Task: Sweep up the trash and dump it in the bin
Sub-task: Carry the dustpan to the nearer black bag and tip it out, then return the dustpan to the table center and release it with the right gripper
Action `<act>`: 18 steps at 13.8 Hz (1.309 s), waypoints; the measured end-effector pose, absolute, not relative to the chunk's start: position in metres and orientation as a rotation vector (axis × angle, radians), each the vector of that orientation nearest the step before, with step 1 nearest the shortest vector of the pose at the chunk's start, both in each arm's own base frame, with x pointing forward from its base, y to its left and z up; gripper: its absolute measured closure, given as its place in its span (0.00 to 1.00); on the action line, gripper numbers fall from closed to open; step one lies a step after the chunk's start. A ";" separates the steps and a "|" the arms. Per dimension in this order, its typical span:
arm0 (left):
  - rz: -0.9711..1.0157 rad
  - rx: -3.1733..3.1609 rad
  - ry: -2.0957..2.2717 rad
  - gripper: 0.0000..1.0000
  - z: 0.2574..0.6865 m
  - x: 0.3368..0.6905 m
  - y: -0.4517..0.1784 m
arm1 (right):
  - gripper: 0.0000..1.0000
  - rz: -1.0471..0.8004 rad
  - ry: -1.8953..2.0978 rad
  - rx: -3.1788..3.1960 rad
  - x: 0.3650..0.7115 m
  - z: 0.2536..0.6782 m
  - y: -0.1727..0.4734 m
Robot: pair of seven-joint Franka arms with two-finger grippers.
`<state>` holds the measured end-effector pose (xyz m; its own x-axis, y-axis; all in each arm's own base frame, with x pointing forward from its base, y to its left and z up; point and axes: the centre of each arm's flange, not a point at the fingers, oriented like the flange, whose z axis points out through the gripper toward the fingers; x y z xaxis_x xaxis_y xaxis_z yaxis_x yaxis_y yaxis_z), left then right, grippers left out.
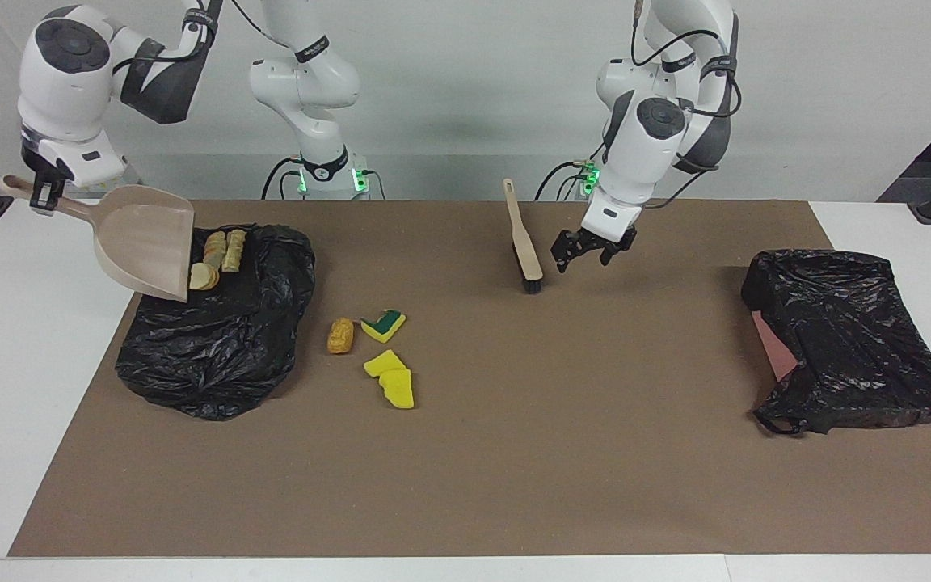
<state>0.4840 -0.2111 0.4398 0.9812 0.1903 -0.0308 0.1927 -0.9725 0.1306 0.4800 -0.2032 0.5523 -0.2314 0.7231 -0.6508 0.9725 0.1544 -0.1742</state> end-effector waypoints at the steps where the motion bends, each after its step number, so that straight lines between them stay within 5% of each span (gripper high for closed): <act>1: -0.010 2.988 0.285 0.00 0.454 0.498 -0.196 | 0.68 -0.833 2.021 1.574 0.482 0.554 -0.198; 6: -0.001 3.026 0.117 0.00 0.523 0.529 -0.130 | 0.68 -0.854 1.859 1.706 0.468 0.608 -0.191; 9: -0.055 3.079 0.017 0.00 0.561 0.531 -0.091 | 0.68 -0.656 1.589 2.028 0.448 0.643 -0.146; 18: -0.044 3.128 -0.176 0.00 0.630 0.525 -0.043 | 0.68 -0.157 0.574 2.905 0.474 0.576 0.091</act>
<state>0.5250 -0.0426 0.6295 0.9933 -0.1123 -0.0273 -0.1120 -0.9937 0.0101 0.4736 0.0910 0.5756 0.9201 0.3669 -0.1371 0.3855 -0.9103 0.1510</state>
